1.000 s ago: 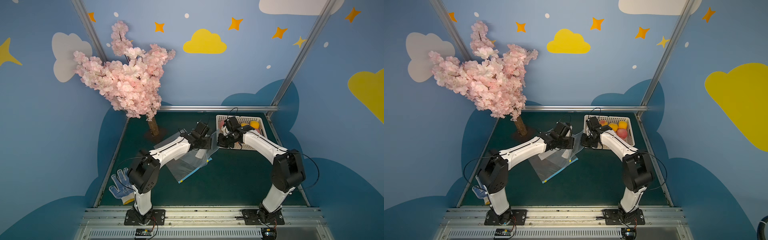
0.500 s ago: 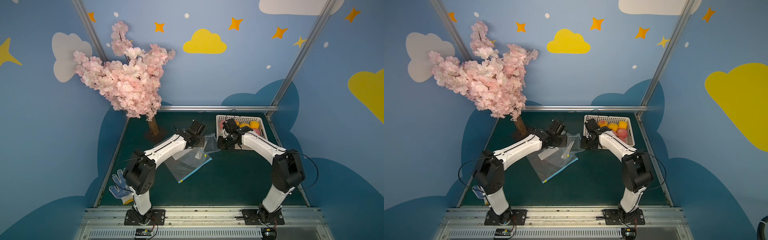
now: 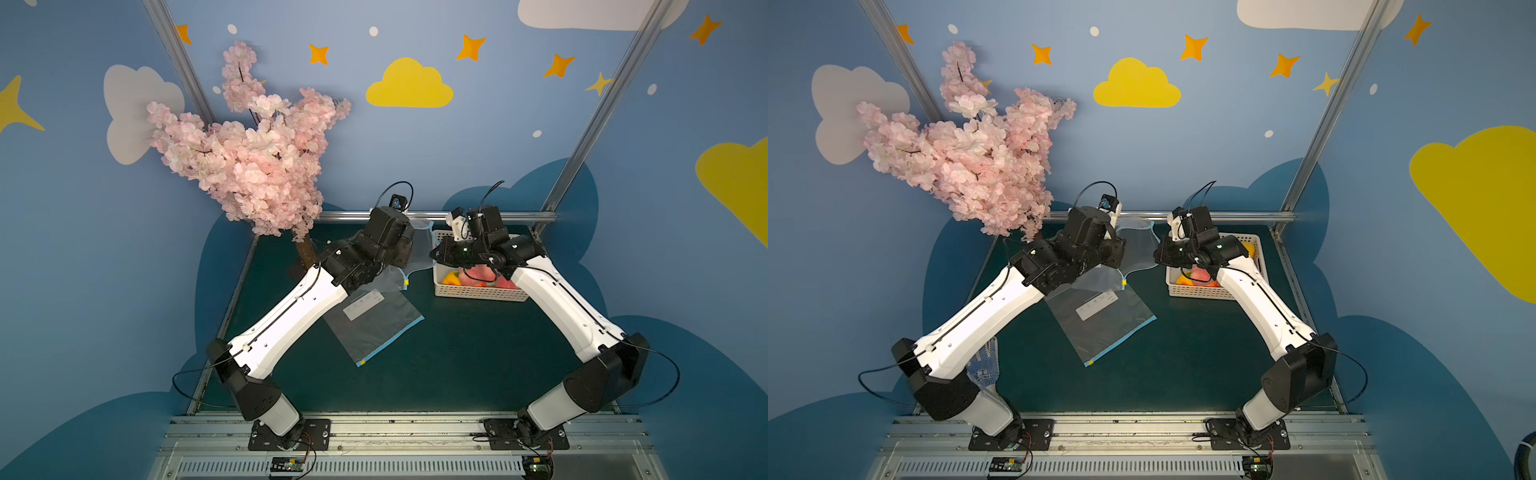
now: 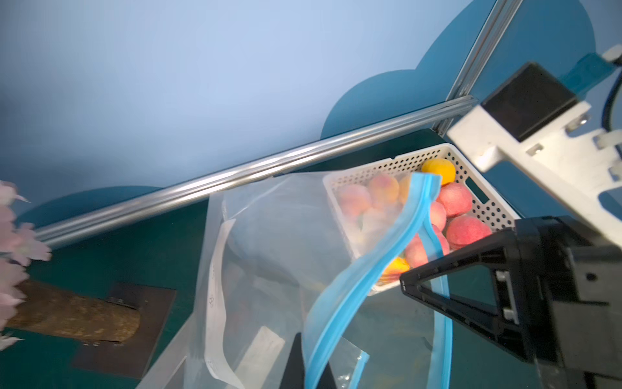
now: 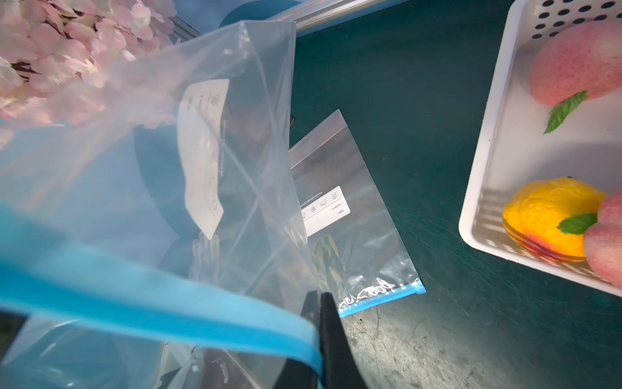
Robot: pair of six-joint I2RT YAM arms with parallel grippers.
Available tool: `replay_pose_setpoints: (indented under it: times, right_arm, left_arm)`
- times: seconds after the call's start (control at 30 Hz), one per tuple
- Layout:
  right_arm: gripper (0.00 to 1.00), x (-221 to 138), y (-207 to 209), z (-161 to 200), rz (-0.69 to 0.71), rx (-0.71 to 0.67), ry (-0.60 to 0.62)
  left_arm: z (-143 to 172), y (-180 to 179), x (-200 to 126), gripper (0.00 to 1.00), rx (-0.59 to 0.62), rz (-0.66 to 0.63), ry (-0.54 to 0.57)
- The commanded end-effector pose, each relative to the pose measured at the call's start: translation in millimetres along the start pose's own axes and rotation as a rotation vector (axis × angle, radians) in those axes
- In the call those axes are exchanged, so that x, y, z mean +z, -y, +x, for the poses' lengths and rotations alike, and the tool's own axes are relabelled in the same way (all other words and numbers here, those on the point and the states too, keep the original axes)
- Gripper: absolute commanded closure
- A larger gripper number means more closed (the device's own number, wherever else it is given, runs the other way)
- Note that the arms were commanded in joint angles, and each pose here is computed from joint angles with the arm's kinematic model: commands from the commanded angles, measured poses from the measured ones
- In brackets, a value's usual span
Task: Place the peach in a zip-top bag and seal the zipper
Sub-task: Open the zipper food storage bag.
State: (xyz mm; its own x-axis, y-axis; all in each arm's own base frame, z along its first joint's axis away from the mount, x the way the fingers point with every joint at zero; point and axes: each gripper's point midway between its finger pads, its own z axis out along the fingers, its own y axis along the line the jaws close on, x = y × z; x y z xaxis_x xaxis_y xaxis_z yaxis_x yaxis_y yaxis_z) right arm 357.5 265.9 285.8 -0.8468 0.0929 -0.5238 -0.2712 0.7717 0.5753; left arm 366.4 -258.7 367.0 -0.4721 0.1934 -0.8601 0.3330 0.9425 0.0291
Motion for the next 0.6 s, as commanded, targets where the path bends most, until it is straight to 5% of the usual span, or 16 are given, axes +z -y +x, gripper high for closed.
replay_pose_setpoints:
  times: [0.0,0.57]
  right_arm:
    - [0.98,20.9,28.5,19.8,0.083,0.038,-0.051]
    - [0.98,103.6,110.3,83.9,0.179,0.135,-0.284]
  left_arm:
    - [10.3,-13.3,4.4,0.97,0.074,-0.075,-0.04]
    - [92.7,2.0,86.5,0.94,-0.089,0.053,-0.374]
